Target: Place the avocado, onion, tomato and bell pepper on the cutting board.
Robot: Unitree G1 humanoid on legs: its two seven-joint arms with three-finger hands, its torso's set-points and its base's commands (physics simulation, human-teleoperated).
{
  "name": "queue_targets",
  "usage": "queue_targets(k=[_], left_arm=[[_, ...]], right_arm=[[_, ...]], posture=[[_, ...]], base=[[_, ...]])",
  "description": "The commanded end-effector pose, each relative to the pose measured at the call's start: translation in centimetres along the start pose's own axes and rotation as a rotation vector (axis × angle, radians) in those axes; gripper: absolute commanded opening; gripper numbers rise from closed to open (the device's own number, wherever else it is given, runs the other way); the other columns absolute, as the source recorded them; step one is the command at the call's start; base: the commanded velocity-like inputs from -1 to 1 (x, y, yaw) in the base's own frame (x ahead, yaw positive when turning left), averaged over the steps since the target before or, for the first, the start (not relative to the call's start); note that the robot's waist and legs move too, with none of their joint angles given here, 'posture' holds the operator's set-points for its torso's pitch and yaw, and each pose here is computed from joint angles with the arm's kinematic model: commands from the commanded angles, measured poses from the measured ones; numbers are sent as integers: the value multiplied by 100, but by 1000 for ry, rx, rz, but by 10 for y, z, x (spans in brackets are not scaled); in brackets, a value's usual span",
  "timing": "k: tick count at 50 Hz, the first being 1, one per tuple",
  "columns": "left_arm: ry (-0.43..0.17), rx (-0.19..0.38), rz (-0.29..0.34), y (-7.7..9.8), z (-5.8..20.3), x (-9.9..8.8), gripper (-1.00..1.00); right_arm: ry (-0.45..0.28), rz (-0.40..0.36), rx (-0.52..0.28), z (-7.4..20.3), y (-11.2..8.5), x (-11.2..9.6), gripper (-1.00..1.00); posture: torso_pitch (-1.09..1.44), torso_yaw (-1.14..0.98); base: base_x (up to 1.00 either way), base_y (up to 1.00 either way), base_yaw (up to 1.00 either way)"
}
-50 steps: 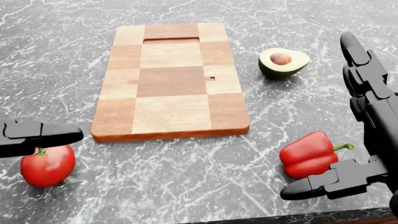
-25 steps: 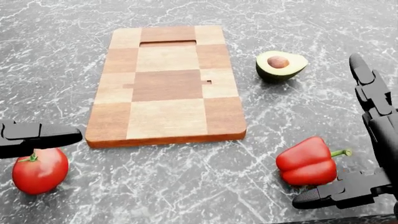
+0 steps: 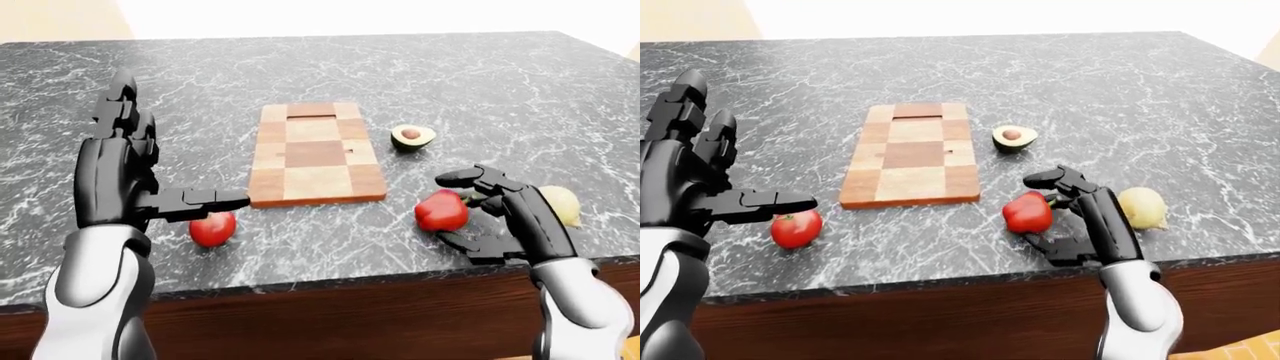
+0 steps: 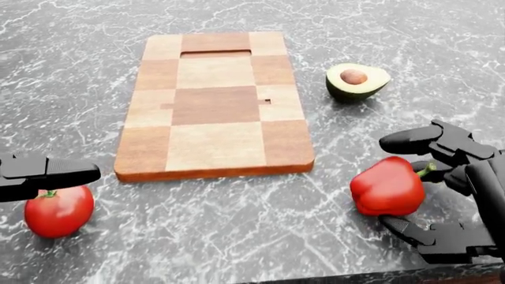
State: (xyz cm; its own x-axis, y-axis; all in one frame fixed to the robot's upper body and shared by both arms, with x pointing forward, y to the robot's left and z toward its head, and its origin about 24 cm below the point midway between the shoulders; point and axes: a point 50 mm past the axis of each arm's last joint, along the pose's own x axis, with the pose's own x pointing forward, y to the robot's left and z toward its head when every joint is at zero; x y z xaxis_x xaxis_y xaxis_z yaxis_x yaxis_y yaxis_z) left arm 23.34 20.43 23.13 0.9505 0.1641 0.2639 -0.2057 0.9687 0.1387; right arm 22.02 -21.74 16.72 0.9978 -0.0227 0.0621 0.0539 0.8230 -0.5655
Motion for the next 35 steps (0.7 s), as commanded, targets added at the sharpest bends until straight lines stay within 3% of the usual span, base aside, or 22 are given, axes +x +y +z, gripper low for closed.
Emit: queue_targets(k=[1, 6, 23, 35], left_arm=[[-72, 9, 4, 0, 11, -1, 100], [-74, 9, 7, 1, 11, 0, 100], [-79, 8, 15, 2, 13, -2, 100], [-79, 6, 20, 3, 13, -4, 100]], right_arm=[[-55, -7, -24, 10, -2, 0, -11], [-77, -11, -26, 17, -4, 4, -33], [-175, 9, -73, 60, -17, 16, -78], [-315, 36, -123, 136, -33, 68, -100]], posture=[[0, 0], [0, 0], [0, 0], [0, 0]], base=[[0, 0, 0], [0, 0, 0], [0, 0, 0], [0, 0, 0]])
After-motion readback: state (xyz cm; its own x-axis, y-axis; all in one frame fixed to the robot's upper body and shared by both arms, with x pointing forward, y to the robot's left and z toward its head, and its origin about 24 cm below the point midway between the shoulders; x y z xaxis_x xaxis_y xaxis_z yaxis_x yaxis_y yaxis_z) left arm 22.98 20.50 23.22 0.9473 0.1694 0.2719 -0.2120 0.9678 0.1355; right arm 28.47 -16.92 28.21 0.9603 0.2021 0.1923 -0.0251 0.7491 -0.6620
